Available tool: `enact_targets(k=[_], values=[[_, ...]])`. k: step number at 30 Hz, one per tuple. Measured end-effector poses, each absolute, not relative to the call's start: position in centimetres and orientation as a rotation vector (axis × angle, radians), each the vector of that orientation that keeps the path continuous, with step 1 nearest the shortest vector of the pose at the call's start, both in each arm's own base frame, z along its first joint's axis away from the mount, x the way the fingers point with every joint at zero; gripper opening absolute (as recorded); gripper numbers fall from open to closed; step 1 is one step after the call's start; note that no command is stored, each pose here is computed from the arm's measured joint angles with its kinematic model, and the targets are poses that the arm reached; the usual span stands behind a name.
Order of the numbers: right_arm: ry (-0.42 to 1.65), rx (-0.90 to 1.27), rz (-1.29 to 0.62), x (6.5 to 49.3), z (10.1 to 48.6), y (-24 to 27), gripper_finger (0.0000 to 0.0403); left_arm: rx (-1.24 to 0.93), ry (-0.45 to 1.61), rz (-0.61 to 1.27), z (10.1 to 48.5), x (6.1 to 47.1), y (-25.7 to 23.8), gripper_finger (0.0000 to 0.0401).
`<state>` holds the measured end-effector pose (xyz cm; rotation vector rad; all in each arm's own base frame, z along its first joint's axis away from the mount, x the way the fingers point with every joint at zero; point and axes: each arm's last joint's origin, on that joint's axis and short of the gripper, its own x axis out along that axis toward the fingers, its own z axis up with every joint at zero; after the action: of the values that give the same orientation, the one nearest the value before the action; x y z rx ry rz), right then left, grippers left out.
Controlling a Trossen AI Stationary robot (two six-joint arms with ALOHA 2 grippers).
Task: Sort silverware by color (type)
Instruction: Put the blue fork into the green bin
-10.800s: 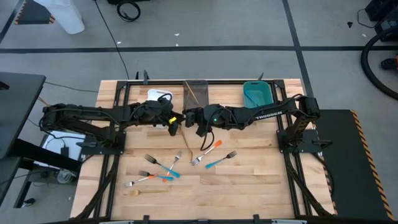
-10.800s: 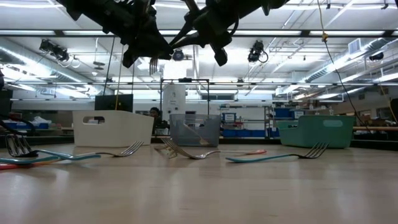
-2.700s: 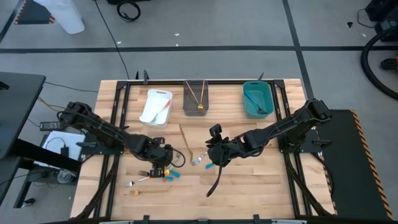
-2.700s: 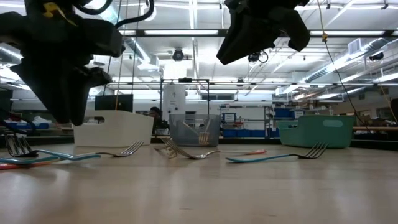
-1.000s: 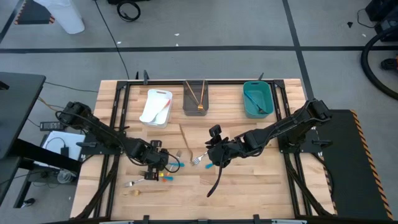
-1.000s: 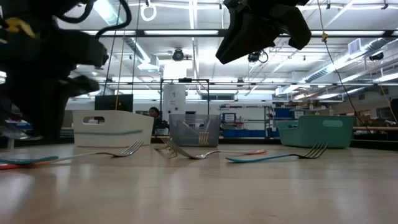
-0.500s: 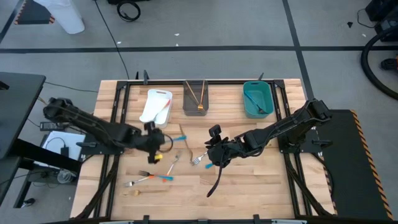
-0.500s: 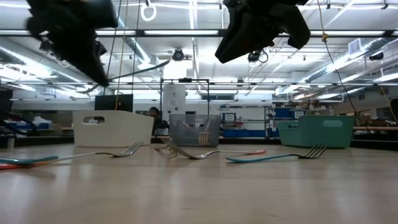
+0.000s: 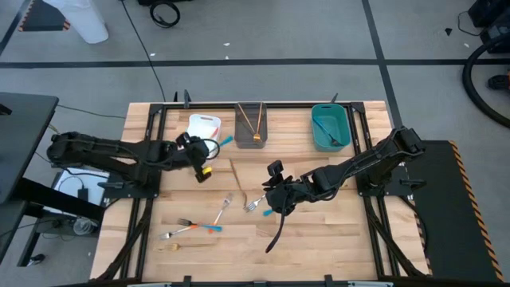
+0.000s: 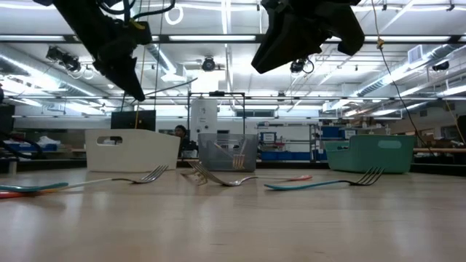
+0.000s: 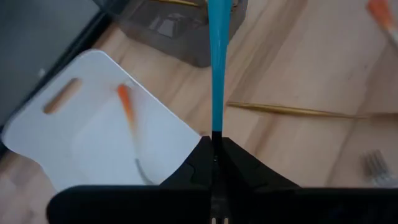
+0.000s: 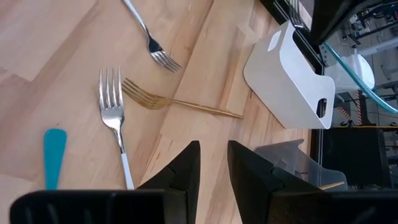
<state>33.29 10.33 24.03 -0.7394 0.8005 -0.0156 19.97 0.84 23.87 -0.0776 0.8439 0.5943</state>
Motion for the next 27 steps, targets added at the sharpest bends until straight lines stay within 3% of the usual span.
enact_targets(k=[8,16,22,27], values=[[0.823,-0.741,-0.108,34.1,24.1,7.6,0.0092,0.189,0.930,0.615,23.7,19.7,3.3,0.0022],[0.700,-0.743,-0.225,36.6,26.3,-1.7,0.0090,0.352,0.827,0.586,25.9,19.3,7.7,0.0022],[0.592,-0.461,-0.325,36.3,29.2,-9.9,0.0079,0.050,0.548,0.656,27.9,17.9,10.5,0.0022],[0.543,-0.315,-0.387,35.5,31.2,-13.3,0.0069,-0.177,0.454,0.713,28.0,17.8,10.7,0.0022]])
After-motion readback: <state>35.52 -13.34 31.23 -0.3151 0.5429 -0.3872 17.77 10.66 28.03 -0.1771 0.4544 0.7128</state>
